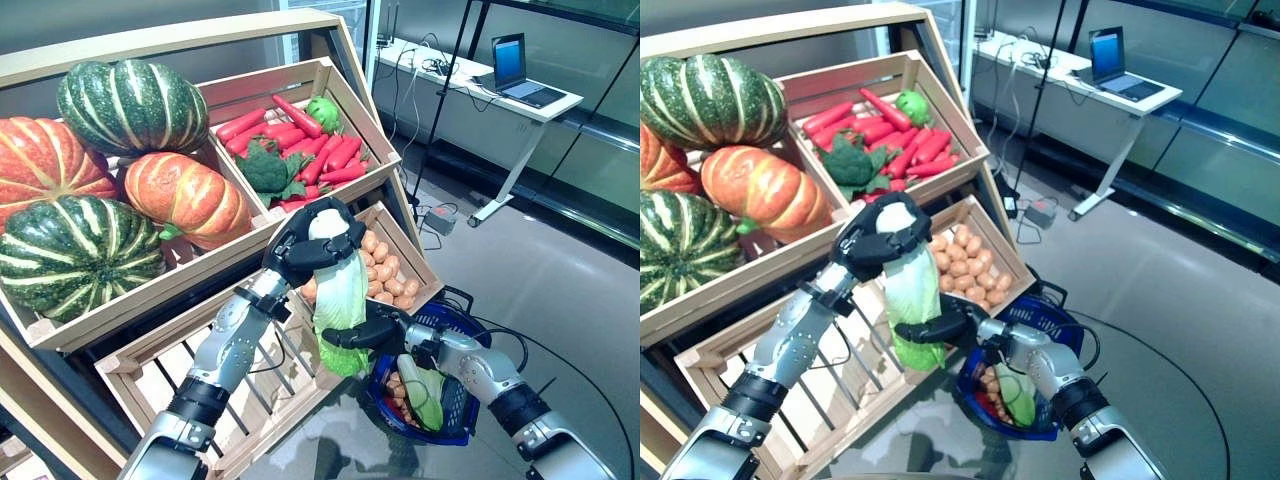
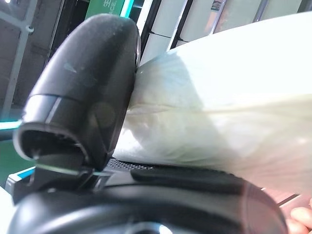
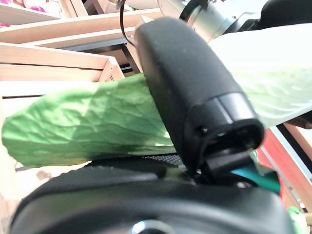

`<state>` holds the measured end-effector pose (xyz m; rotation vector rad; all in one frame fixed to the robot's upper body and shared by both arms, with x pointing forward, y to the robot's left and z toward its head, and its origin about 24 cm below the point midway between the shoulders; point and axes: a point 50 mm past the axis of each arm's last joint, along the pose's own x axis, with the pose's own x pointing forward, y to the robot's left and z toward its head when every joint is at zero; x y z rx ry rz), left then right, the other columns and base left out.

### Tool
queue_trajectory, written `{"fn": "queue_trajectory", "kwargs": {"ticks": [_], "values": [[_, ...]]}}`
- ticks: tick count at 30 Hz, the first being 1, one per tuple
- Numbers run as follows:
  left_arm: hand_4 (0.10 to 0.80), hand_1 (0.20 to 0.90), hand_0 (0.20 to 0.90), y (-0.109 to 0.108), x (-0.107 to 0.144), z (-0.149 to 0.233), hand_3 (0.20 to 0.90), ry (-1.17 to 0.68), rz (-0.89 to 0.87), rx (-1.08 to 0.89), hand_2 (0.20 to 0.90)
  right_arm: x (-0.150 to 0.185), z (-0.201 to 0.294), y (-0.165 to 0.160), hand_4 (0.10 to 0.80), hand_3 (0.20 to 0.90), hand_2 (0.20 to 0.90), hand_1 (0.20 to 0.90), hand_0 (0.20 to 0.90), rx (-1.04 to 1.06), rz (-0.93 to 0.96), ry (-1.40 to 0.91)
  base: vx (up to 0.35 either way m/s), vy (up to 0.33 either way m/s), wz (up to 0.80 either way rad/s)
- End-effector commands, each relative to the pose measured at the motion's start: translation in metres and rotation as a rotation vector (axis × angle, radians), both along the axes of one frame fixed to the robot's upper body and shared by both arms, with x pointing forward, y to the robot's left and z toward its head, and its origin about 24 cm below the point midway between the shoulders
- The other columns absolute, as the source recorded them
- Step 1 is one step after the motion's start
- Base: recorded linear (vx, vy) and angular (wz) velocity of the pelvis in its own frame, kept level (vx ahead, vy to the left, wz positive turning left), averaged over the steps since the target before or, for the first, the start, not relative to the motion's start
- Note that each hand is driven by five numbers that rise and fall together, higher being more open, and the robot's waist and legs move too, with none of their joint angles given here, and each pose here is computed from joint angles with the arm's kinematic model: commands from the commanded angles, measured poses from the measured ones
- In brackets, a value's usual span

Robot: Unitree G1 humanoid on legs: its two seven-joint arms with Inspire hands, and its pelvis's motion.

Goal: Put vegetables into the basket

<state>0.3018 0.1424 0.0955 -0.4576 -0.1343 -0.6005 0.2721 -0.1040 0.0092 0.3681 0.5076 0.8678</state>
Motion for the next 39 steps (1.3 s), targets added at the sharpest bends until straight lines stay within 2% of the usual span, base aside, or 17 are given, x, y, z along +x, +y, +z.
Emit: {"fn": "queue_trajectory", "kwargs": {"ticks": [1,9,23,31,35,39], "values": [[0.8,0.9,0.9,-0.063,-0.011,0.035,0.9,-0.132,-0.263,-0.268,0.9,0.042,0.061,0.011,0.4,0.3,0.3,0.3,0.3,0.284,-0.219,-0.194,0.0,0.0,0.0],[0.8,0.9,0.9,-0.048,-0.01,0.025,0.9,-0.1,-0.207,-0.226,0.9,0.04,0.049,-0.017,0.4,0.3,0.3,0.3,0.3,0.287,-0.33,-0.16,0.004,-0.002,0.0],[0.8,0.9,0.9,-0.005,-0.009,0.013,0.9,-0.071,-0.07,-0.162,0.9,0.019,0.01,-0.087,0.4,0.3,0.3,0.3,0.3,0.185,-0.562,-0.071,0.005,-0.003,-0.01],[0.8,0.9,0.9,0.018,-0.014,-0.002,0.9,-0.019,0.006,-0.155,0.9,-0.006,-0.018,-0.143,0.4,0.3,0.3,0.3,0.3,0.08,-0.788,0.02,0.04,-0.011,-0.05],[0.8,0.9,0.9,0.022,-0.018,-0.012,0.9,0.018,0.031,-0.135,0.9,-0.019,-0.032,-0.167,0.4,0.3,0.3,0.3,0.3,0.028,-0.916,0.084,0.044,-0.008,-0.01],[0.8,0.9,0.9,0.024,-0.013,-0.013,0.9,0.016,0.081,-0.099,0.9,-0.017,-0.035,-0.187,0.4,0.3,0.3,0.3,0.3,0.013,-1.07,0.097,-0.027,-0.005,0.0]]}}
